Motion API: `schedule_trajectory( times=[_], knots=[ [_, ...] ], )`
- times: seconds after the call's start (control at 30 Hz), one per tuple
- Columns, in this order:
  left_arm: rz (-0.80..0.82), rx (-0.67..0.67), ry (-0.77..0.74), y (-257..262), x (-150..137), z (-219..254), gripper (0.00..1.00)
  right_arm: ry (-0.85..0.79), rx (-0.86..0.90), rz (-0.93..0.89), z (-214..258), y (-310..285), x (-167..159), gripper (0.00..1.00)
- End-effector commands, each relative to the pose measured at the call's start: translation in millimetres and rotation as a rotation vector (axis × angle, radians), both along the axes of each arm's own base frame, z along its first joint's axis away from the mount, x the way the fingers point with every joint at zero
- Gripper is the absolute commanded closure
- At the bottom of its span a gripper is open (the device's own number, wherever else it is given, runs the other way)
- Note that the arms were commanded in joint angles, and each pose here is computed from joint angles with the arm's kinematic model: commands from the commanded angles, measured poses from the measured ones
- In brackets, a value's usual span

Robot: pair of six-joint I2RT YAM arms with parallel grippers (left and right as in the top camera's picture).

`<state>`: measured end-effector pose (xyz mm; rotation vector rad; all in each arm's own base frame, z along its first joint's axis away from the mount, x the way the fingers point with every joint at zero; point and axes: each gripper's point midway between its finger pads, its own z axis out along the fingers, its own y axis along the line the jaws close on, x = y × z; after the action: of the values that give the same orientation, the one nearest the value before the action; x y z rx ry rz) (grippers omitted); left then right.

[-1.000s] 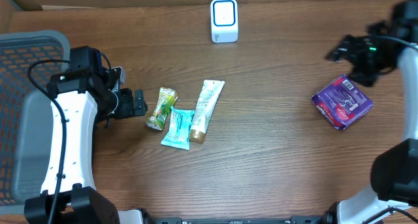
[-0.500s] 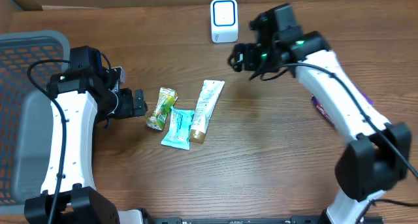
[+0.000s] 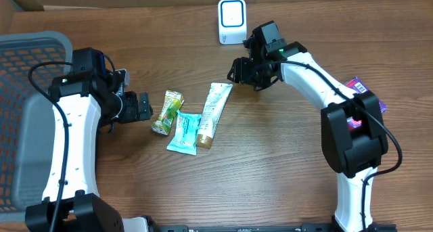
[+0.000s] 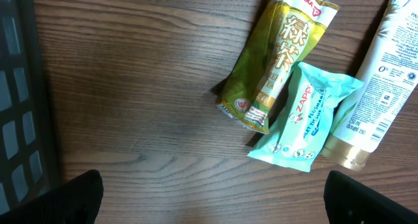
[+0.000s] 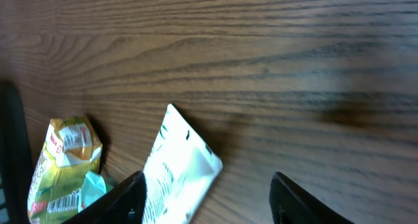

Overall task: Scan the item barcode
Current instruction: 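Move the right gripper to the white tube and grasp it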

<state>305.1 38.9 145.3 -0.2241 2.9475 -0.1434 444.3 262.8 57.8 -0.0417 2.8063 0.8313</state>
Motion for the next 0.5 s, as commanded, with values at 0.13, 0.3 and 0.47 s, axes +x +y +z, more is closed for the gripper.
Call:
schedule_trajectory(
  times=[0.13, 0.3, 0.47],
  knots=[
    [-0.012, -0.003, -0.004, 1, 2, 0, 0.00, 0.101, 0.021, -0.044, -33, 9, -6, 0.42],
    [-0.012, -0.003, -0.004, 1, 2, 0, 0.00, 0.101, 0.020, -0.024, -42, 19, -9, 0.52],
    [-0.012, -0.003, -0.004, 1, 2, 0, 0.00, 0.080, 0.025, -0.004, -41, 29, -11, 0.59]
  ],
)
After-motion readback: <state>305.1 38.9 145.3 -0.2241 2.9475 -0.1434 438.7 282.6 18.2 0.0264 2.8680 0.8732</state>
